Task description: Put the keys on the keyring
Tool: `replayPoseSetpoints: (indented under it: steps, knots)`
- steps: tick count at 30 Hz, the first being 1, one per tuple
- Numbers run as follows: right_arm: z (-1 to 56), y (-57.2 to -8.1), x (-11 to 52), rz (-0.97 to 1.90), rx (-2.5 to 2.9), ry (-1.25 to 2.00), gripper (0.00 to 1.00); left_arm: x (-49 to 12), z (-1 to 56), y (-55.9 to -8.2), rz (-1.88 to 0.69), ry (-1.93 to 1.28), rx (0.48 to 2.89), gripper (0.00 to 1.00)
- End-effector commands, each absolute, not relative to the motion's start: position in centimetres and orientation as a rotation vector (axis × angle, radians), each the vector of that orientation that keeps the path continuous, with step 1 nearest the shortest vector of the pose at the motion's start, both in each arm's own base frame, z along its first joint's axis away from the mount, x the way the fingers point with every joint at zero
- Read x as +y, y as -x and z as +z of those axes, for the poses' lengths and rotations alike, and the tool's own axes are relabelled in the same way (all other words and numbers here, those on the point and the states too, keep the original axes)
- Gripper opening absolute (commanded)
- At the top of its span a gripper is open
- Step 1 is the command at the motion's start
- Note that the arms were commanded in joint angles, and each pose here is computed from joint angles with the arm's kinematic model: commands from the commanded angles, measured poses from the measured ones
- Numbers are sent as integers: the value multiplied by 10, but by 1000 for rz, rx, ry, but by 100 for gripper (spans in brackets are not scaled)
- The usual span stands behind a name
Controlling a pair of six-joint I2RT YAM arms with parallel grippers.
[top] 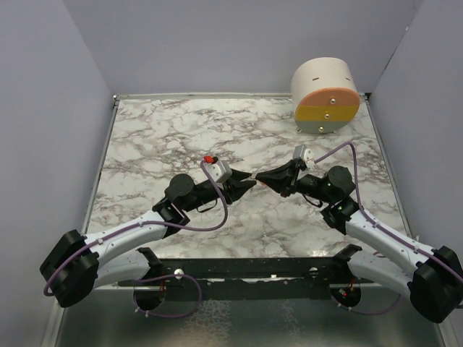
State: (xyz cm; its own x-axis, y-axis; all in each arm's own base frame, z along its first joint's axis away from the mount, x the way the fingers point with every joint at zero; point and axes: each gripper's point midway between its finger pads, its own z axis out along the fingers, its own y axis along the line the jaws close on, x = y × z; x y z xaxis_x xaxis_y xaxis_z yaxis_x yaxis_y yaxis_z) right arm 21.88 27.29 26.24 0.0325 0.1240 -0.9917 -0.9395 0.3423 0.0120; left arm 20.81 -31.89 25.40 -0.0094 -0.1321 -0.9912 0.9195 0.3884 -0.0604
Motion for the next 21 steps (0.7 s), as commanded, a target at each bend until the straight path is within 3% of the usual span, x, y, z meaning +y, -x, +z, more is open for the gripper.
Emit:
replayPoseSetpoints:
  steps: [1,15,21]
  knots:
    - [274,-215,274,1012,1205,871,1,-320,279,-205,-1012,-804,1202,30]
    - [271,-218,275,1010,1221,866,1,-317,287,-200,-1021,-795,1163,1]
    - [270,-221,276,1010,1234,860,1,-315,290,-198,-1025,-790,1155,0]
